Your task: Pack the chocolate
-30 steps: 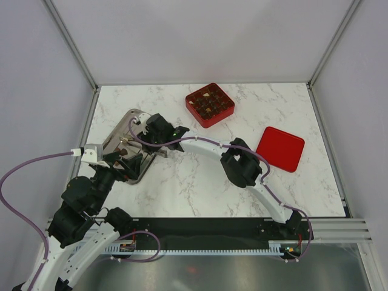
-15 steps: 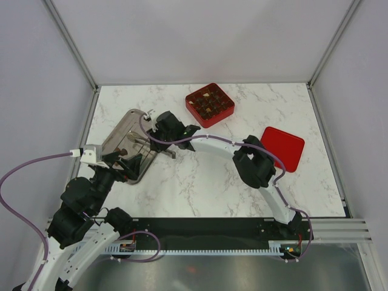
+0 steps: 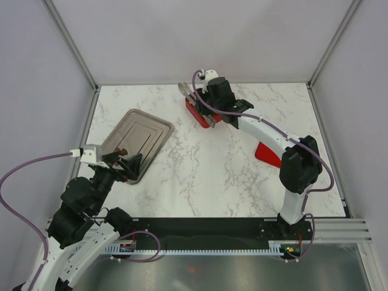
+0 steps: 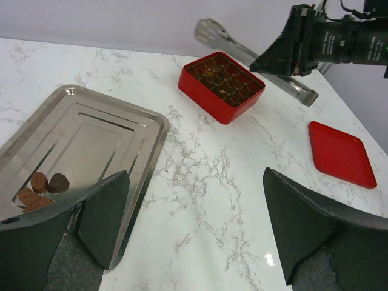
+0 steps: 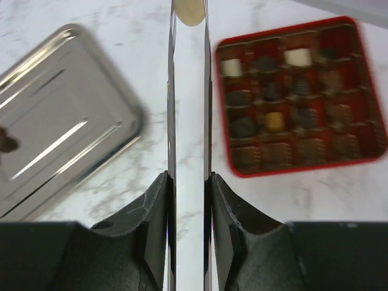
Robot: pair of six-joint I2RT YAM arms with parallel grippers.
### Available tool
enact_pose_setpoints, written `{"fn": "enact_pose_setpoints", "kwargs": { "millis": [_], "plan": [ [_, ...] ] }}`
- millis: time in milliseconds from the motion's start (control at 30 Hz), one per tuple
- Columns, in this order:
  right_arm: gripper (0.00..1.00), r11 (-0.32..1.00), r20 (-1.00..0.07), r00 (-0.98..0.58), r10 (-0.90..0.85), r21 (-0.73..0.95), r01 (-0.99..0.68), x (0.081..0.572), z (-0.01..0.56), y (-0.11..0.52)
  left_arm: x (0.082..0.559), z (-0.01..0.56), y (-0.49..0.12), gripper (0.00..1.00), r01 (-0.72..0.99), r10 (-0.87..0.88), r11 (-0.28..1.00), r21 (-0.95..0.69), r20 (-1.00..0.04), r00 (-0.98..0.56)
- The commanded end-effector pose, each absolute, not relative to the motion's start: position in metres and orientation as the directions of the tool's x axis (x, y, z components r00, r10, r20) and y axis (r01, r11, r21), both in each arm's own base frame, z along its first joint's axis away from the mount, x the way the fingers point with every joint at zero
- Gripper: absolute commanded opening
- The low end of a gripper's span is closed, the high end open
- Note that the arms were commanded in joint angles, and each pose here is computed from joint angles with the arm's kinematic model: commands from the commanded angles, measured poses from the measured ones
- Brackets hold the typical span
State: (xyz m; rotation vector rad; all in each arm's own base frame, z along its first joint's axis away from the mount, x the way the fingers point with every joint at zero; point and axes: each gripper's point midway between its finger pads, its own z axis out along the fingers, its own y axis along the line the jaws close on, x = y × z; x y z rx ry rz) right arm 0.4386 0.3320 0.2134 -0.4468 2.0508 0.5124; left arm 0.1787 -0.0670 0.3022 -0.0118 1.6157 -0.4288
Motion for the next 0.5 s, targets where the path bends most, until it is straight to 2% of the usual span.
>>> {"fn": "enact_pose_setpoints", "kwargs": {
  "millis": [0, 167, 467],
  "plan": [
    [0.34, 0.949, -0.854, -0.505, -0.128, 0.043, -0.313, 0.457, 0.215, 0.257, 0.180, 0.312, -0.067, 1.00, 0.262, -0.261, 0.927, -0.267, -0.964, -0.058],
    [0.33, 0.983, -0.811, -0.576, -0.103, 0.007, -0.186, 0.472, 0.194, 0.201, 0.180, 0.313, -0.067, 1.00, 0.263, -0.260, 0.928, -0.266, -0.964, -0.057],
    [0.34, 0.991, -0.770, -0.634, -0.077, 0.009, -0.131, 0.478, 0.167, 0.180, 0.181, 0.312, -0.067, 1.00, 0.258, -0.257, 0.929, -0.264, -0.964, -0.061]
  ]
}}
